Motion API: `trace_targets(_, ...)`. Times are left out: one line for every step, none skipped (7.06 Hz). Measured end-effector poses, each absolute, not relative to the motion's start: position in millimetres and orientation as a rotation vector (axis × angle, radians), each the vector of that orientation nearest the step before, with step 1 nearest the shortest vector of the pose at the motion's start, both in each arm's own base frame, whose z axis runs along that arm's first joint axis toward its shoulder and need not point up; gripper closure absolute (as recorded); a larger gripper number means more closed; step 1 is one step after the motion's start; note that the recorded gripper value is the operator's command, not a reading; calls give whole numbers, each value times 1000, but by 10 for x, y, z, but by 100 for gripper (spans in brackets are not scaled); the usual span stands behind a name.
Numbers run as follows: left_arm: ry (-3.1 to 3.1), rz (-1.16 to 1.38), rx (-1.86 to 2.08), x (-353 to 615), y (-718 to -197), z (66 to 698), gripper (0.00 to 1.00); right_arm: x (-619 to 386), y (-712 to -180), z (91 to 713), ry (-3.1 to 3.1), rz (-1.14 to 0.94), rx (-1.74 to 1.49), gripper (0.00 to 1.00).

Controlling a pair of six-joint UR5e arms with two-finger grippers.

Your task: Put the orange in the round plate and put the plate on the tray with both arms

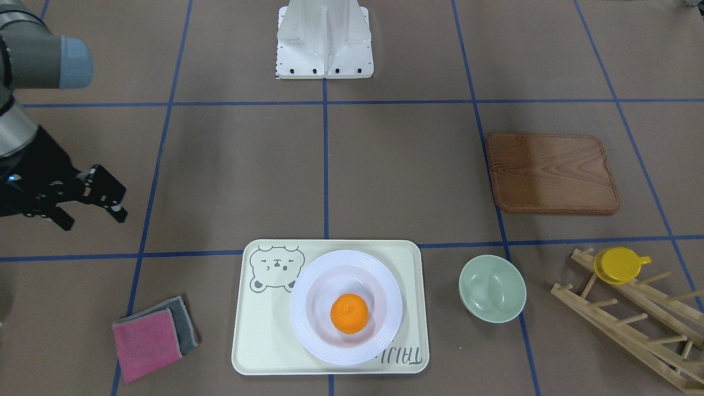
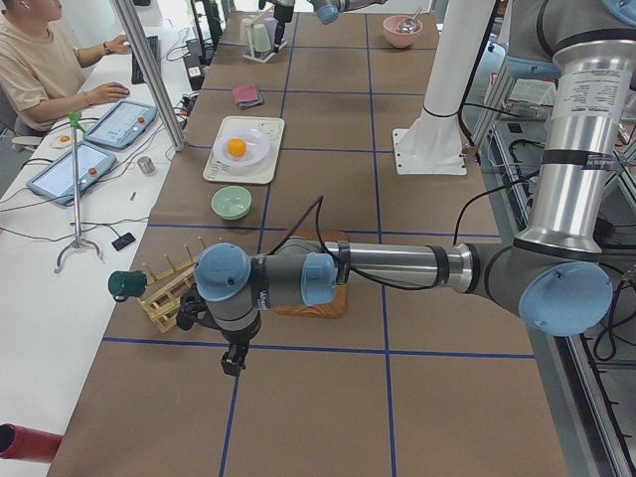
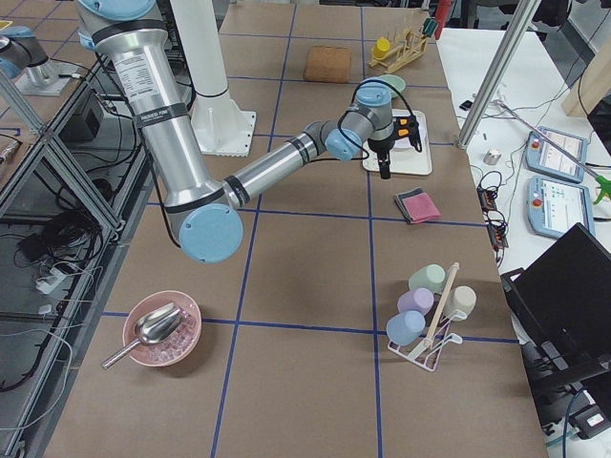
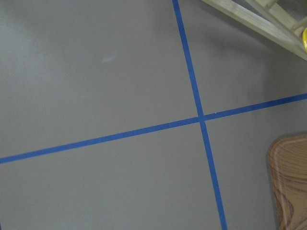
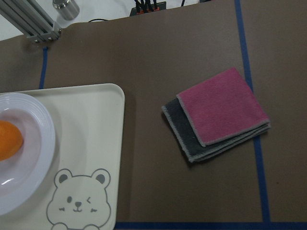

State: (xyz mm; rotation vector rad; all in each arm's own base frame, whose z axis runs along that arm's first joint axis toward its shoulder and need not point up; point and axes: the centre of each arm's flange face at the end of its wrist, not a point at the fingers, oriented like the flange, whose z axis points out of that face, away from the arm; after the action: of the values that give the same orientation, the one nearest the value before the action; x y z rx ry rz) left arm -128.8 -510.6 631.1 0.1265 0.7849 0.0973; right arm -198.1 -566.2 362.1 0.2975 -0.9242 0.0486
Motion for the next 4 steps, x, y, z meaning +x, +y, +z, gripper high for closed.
trace_targets(784,67,128,-1232,-4992,6181,0,-1552,-5591,4018,-895,-31,312,0)
trace_targets(783,63,135,-1192,-4940,6105,0,-1115,-5464,4466,-858,-115,328,0)
trace_targets(783,66,144,-1174,-4917,6076,0,-705,-5279,4894,-827,-182,337,0)
trace_targets(783,71,155,-1164,-4900,6077,0,-363,-5062,5258,-807,-223,337,0)
